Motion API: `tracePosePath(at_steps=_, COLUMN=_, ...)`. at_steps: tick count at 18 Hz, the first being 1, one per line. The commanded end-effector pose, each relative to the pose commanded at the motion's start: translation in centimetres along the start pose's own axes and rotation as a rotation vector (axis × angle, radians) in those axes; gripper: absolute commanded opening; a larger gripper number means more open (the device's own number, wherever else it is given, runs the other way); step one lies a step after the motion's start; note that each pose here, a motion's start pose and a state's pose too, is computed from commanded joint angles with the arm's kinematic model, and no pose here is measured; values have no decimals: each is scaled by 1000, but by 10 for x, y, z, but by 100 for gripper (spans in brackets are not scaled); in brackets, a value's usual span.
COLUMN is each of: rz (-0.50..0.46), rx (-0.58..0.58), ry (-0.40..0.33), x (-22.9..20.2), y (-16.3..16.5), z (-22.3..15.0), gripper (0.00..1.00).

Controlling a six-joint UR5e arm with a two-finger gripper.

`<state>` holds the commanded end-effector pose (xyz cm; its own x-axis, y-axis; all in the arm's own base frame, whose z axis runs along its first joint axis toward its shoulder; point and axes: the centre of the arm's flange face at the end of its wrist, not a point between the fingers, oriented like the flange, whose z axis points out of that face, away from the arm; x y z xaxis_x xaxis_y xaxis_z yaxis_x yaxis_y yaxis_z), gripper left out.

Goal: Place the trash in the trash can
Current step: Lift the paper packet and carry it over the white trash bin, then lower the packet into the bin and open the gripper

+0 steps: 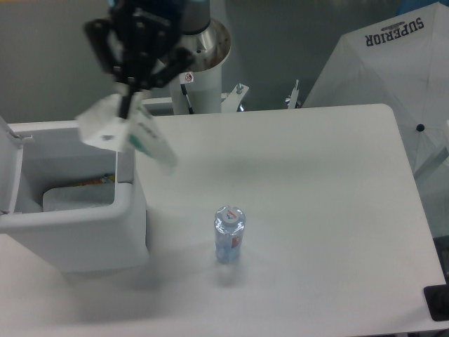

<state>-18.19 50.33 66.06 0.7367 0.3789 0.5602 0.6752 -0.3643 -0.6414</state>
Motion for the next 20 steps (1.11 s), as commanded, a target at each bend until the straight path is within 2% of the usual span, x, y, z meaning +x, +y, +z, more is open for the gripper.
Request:
tracePosePath(at_steps=4, rz=20, rx=-35, ry=32, x=21, y=16, z=8, gripper=0)
tracePosePath(at_steps=10, rz=6, rx=-83, ry=47, x=28, y=30, z=28, gripper=0)
tracePosePath(at_steps=20, rz=-44, rx=-204, ry=9, x=-5, y=63, z=89, gripper=0)
